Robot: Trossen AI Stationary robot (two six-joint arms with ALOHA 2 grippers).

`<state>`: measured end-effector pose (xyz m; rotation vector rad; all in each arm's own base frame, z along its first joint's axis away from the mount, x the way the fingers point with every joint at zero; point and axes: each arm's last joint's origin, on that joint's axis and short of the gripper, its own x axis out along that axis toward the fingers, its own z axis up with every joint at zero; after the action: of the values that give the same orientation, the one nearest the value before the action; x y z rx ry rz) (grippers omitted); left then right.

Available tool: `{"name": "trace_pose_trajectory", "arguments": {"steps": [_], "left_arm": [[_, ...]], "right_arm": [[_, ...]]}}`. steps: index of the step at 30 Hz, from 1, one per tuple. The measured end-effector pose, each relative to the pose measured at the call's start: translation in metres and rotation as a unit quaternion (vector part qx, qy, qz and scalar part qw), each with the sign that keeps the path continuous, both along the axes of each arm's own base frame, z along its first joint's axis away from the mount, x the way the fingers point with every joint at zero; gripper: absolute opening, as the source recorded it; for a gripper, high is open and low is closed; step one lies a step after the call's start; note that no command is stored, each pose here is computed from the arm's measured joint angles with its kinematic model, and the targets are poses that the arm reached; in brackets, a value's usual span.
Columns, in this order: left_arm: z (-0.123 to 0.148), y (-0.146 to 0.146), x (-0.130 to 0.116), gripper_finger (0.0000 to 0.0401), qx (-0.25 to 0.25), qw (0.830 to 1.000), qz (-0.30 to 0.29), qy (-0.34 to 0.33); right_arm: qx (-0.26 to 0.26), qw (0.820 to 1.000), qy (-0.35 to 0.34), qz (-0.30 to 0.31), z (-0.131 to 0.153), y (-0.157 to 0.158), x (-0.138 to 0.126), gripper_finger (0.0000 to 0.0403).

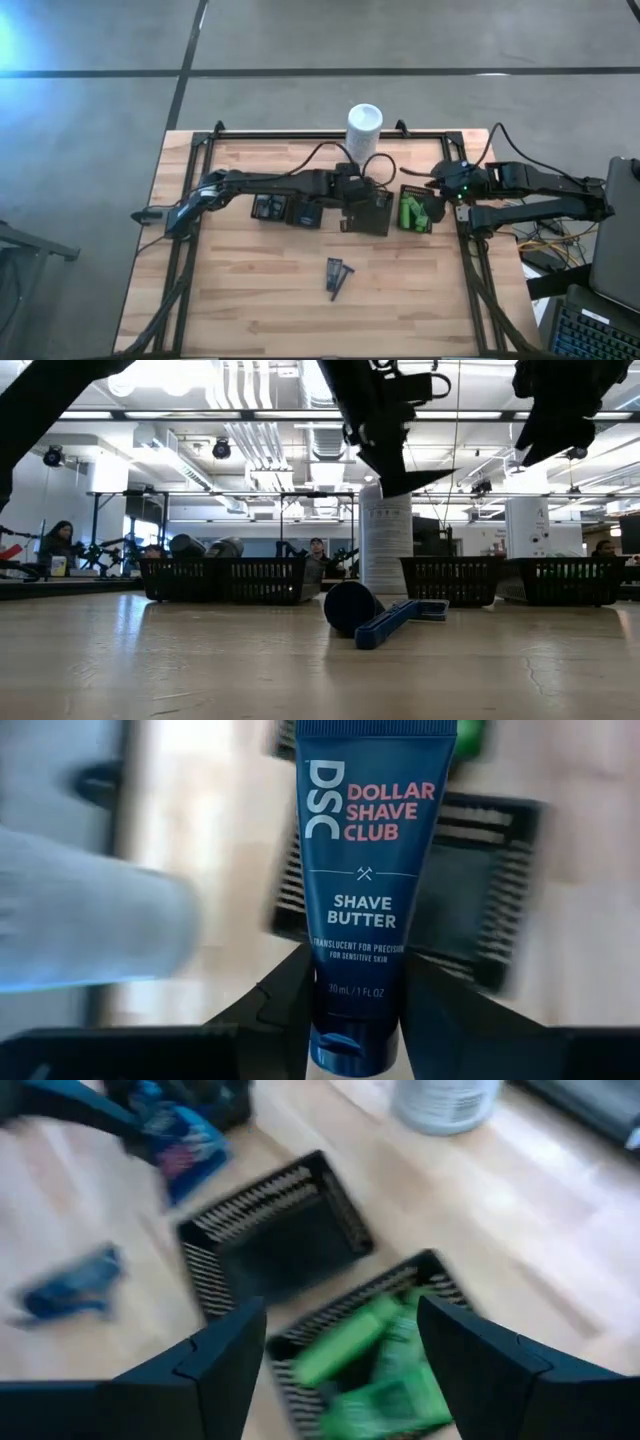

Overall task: Pick & Place Travel size toiletries
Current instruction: Put the blue shaver cream into the middle right black bin

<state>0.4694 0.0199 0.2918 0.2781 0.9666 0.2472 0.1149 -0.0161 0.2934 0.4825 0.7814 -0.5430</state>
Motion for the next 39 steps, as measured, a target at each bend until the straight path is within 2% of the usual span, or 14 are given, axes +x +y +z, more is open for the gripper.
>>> {"name": "trace_pose_trajectory", "arguments": {"steps": [3,5,7,11,17,22,28,32,36,39], "left_arm": [[0.002,-0.006,0.002,0.0119,0.055,0.998,0.032,-0.014],[0.004,-0.01,0.004,0.0119,0.058,0.997,0.042,-0.034],[0.006,-0.014,0.006,0.0119,0.046,0.996,0.053,-0.057],[0.008,-0.018,0.009,0.0119,0.029,0.993,0.069,-0.088],[0.012,-0.027,0.009,0.0119,0.039,0.991,0.071,-0.103],[0.02,-0.036,0.004,0.0119,0.047,0.99,0.068,-0.111],[0.023,-0.042,0.002,0.0119,0.059,0.989,0.071,-0.115],[0.023,-0.047,0.001,0.0119,0.058,0.989,0.068,-0.116],[0.023,-0.049,0.001,0.0121,0.052,0.989,0.073,-0.118],[0.022,-0.05,0.001,0.0136,0.033,0.988,0.089,-0.124]], "right_arm": [[0.09,0.994,-0.047,-0.047,0.002,-0.001,0.003,0.0249],[0.146,0.983,-0.088,-0.064,0.006,-0.002,0.008,0.0246],[0.166,0.975,-0.129,-0.065,0.01,-0.003,0.016,0.0243],[0.178,0.969,-0.152,-0.078,0.008,-0.006,0.031,0.0234],[0.197,0.966,-0.141,-0.086,0.001,-0.008,0.049,0.0215],[0.208,0.958,-0.172,-0.095,0.003,-0.01,0.06,0.0187],[0.216,0.957,-0.165,-0.104,0.0,-0.01,0.064,0.013],[0.202,0.957,-0.173,-0.112,0.001,-0.011,0.064,0.0076],[0.184,0.965,-0.164,-0.095,0.0,-0.011,0.066,0.0021],[0.182,0.968,-0.15,-0.083,-0.003,-0.011,0.069,0.0013]]}}
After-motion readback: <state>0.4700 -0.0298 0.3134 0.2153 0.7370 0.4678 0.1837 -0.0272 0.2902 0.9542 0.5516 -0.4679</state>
